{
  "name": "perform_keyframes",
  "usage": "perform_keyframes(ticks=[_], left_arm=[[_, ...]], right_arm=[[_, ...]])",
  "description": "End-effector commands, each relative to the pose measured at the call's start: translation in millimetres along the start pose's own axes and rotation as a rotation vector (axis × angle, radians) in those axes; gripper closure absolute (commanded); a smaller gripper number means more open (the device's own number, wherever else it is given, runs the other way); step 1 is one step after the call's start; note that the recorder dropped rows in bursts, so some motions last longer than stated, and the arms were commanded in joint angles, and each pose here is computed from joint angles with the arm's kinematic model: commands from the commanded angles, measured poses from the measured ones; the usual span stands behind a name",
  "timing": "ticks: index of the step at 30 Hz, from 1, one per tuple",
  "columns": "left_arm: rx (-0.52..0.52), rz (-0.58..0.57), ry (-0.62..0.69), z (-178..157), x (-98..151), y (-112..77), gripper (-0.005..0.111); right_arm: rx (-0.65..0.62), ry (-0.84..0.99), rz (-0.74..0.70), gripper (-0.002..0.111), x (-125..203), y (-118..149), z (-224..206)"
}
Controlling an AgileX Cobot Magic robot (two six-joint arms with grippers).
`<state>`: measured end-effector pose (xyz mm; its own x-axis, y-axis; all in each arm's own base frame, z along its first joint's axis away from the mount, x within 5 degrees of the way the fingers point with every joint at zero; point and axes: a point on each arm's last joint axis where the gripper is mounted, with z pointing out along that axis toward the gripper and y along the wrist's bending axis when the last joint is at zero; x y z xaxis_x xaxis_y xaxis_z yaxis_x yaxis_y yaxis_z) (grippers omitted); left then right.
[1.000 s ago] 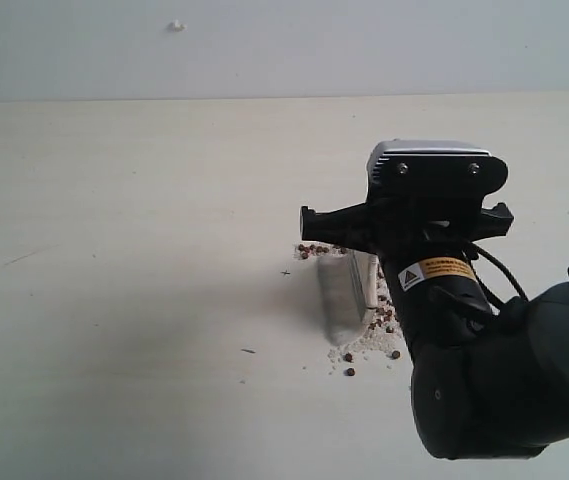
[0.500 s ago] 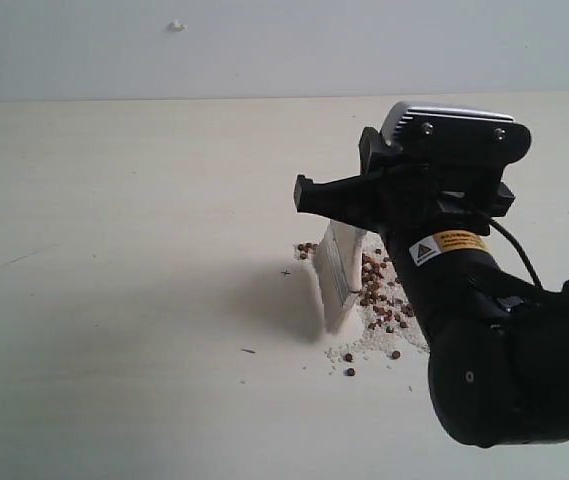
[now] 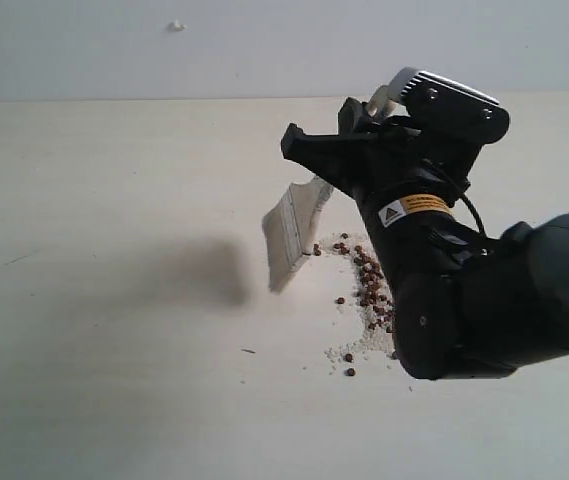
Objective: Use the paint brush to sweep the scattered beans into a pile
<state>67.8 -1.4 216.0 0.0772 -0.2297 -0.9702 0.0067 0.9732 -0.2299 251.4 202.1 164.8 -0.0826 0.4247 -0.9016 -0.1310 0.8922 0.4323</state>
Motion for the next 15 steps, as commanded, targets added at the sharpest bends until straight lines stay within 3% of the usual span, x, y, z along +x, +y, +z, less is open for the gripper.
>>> perform_keyframes(ticks=[1, 8, 15], left_arm=[[0.000, -0.002, -0.007, -1, -1, -0.1, 0.107], [0.000, -0.002, -0.007, -1, -1, -0.1, 0.107], [0.000, -0.002, -0.007, -1, -1, -0.1, 0.107]], right_arm=[[0.016, -0.027, -0.020, 0.108, 7, 0, 22], [0.160, 0.002, -0.236, 0.108, 5, -29, 36], [0.207, 0.020, -0.321, 0.108, 2, -39, 40]])
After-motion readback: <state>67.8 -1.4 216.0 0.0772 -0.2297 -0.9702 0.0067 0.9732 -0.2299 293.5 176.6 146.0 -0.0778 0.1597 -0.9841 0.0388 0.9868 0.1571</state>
